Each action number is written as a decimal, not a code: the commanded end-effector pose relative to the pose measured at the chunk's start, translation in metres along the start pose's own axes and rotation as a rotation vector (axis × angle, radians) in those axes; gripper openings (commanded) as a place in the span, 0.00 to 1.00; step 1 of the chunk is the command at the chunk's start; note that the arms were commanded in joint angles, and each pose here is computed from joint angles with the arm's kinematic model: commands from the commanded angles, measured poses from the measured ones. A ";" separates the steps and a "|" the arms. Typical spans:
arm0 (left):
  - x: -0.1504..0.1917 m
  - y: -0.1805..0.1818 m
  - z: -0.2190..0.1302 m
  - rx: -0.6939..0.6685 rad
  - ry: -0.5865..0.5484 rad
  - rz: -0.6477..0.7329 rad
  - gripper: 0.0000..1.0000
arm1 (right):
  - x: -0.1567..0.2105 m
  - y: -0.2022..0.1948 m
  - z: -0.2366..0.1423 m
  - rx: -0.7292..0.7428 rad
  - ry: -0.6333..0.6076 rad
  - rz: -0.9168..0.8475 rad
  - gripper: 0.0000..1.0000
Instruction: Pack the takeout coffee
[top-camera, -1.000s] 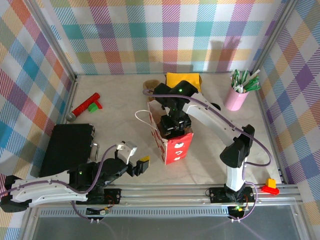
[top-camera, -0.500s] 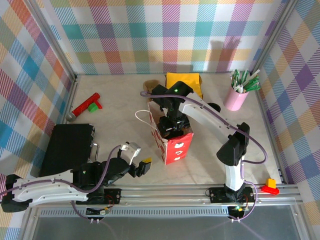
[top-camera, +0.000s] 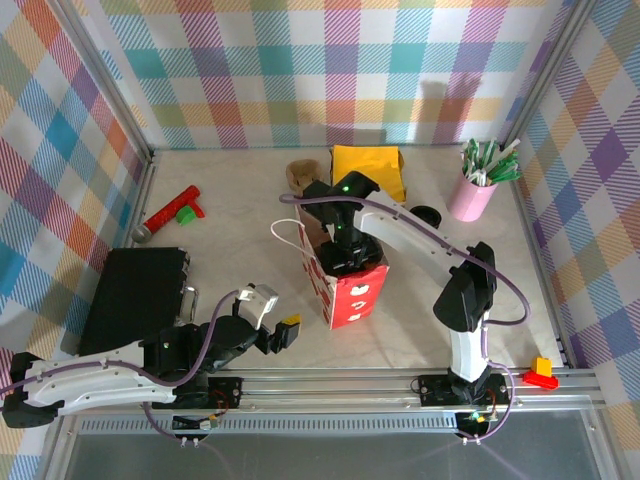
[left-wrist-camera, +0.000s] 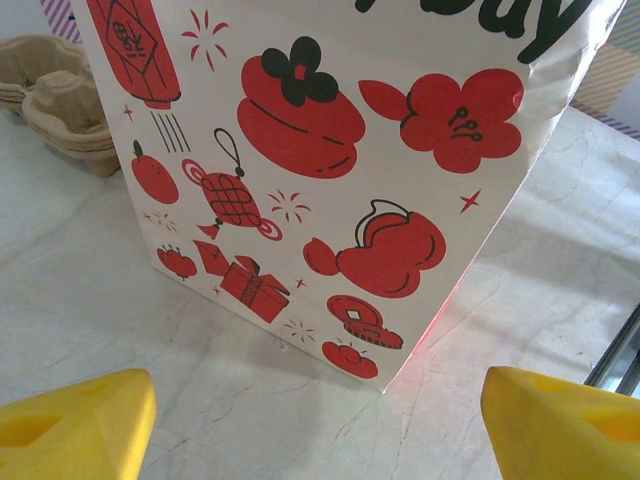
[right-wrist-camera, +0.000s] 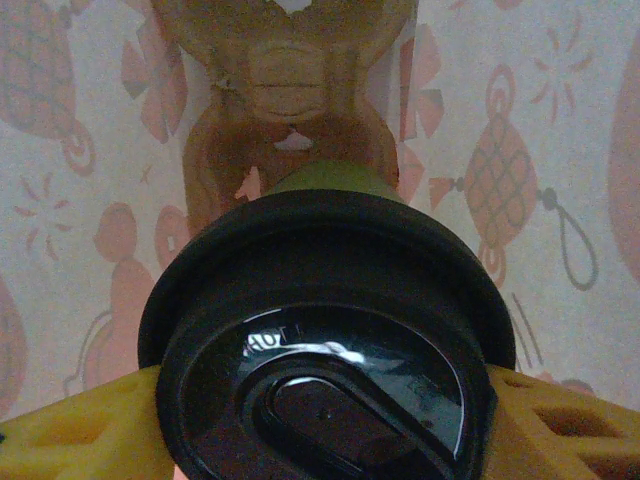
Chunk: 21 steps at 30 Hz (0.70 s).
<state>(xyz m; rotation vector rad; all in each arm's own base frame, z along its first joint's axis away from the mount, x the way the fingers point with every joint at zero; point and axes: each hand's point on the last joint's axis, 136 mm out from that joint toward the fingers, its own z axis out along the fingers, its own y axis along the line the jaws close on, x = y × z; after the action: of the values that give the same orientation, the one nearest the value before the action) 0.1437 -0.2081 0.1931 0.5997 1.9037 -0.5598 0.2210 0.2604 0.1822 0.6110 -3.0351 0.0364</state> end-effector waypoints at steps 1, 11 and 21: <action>0.001 0.003 0.001 -0.005 -0.009 -0.010 0.84 | 0.004 0.002 -0.010 -0.043 -0.034 0.003 0.48; 0.004 0.004 0.001 -0.008 -0.002 -0.016 0.84 | 0.001 0.006 -0.002 -0.062 -0.060 0.011 0.47; 0.006 0.006 0.000 -0.008 -0.007 -0.027 0.84 | 0.001 0.006 0.009 -0.052 -0.060 0.019 0.47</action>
<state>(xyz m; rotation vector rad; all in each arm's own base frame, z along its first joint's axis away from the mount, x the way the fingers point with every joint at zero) 0.1439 -0.2048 0.1868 0.5945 1.9091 -0.5601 0.2207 0.2645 0.1668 0.6081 -3.0675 -0.0277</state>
